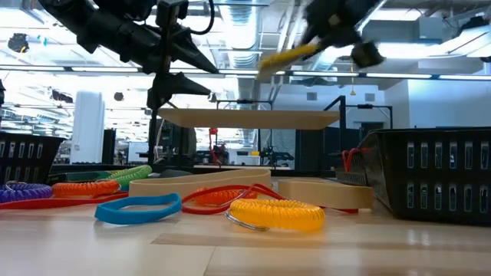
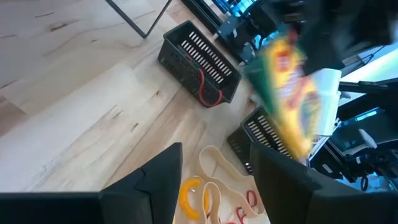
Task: Pick & Place Office Desk Supplies
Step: Put the right crayon box into the bottom right black bin
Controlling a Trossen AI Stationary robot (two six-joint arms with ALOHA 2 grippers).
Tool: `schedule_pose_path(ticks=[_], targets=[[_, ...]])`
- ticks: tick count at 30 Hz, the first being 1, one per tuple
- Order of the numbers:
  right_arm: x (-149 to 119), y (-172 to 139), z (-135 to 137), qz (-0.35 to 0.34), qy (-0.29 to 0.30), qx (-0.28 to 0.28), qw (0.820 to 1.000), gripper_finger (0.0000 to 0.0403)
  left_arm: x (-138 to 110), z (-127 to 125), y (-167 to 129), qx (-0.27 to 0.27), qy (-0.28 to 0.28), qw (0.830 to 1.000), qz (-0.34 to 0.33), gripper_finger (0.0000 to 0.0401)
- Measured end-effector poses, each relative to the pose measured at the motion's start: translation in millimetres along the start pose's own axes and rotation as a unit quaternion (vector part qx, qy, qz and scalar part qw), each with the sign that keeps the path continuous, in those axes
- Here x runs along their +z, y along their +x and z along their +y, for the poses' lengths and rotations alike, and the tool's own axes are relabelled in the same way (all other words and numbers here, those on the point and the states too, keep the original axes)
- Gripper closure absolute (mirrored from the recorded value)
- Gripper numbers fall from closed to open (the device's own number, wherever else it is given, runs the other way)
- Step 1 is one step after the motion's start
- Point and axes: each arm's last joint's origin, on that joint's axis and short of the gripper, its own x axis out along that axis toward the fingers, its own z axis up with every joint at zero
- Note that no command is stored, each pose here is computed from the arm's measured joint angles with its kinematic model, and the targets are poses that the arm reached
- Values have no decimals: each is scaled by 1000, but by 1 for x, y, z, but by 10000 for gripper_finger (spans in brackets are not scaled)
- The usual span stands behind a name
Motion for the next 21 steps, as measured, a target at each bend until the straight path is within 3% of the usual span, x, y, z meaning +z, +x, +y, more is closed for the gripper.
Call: schedule_pose_path(ticks=[4,9,15,21], targets=[[-27,-34,-4,-6,38,-17,999,360,0,0,0,1,0,1000,-1,215],[-69,-56,-13,-7,88,-58,994,360,0,0,0,3,0,1000,-5,215],[-113,-58,-22,-21,135,-100,986,360,1,0,0,5,0,1000,-10,215],[-139,-43,-28,-25,146,-138,979,360,1,0,0,11,0,1000,-17,215]])
